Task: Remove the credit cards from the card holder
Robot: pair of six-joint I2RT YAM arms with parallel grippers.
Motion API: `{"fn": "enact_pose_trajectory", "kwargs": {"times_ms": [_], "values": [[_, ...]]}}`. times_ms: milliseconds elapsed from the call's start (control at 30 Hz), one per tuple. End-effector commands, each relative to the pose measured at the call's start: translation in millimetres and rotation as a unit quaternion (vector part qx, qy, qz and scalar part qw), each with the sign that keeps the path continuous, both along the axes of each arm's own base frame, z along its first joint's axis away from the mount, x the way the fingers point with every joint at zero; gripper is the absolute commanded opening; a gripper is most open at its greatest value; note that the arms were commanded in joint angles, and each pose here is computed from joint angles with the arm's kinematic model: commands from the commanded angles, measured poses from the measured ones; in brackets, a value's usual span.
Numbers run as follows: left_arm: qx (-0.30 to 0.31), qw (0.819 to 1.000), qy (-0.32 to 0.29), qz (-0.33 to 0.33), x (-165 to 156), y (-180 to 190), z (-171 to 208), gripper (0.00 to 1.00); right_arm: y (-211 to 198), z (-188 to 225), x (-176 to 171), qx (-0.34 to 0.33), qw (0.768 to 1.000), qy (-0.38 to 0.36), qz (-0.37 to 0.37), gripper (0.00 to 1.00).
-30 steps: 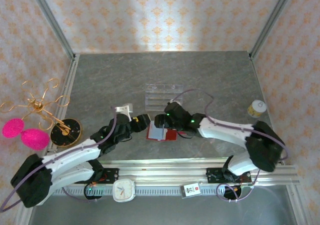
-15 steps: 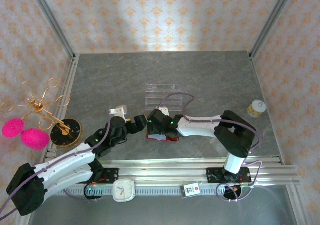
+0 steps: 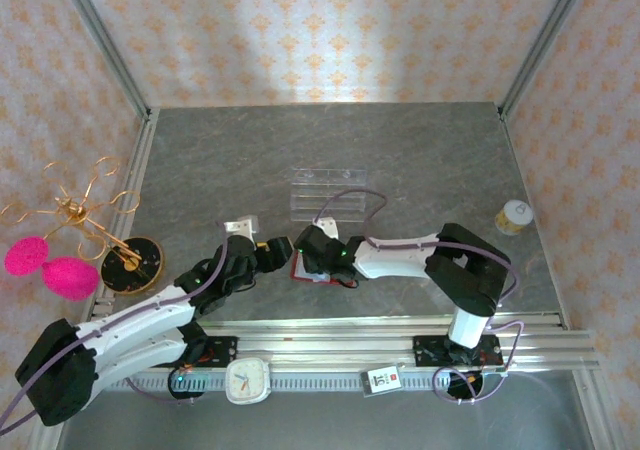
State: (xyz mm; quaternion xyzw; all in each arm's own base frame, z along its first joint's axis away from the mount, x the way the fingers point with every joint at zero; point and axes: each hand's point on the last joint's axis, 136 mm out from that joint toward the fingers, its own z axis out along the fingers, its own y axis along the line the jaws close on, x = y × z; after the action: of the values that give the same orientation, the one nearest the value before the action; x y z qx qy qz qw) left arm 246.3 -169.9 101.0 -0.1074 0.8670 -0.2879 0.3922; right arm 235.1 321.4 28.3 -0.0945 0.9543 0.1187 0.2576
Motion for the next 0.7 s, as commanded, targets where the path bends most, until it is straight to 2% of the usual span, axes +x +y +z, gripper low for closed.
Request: {"fn": "enact_pose_trajectory", "kwargs": {"times_ms": [0, 133, 267, 300, 467, 600, 667], "values": [[-0.028, 0.999, 0.0, -0.023, 1, -14, 0, 0.68, -13, -14, -16, -0.017, 1.0, 0.019, 0.017, 0.41], [-0.049, 0.998, 0.009, -0.05, 2, -30, -3, 0.56, -6, -9, -19, 0.007, 0.999, 0.018, 0.035, 0.29], [-0.064, 0.995, 0.026, -0.076, 3, -48, -10, 0.29, -5, -5, -21, 0.021, 0.999, 0.012, 0.046, 0.12], [-0.067, 0.994, 0.029, -0.084, 3, -53, -11, 0.23, -5, -4, -21, 0.023, 0.999, 0.011, 0.046, 0.11], [-0.069, 0.989, 0.053, -0.123, -3, -81, -24, 0.13, -5, -5, -21, 0.025, 0.999, 0.012, 0.041, 0.12], [-0.017, 0.986, 0.11, -0.122, -11, -79, -62, 0.0, -5, -3, -21, 0.034, 0.999, 0.013, 0.034, 0.15], [0.011, 0.985, 0.132, -0.11, -15, -69, -79, 0.0, -8, -3, -21, 0.031, 0.999, 0.01, 0.028, 0.17]]}}
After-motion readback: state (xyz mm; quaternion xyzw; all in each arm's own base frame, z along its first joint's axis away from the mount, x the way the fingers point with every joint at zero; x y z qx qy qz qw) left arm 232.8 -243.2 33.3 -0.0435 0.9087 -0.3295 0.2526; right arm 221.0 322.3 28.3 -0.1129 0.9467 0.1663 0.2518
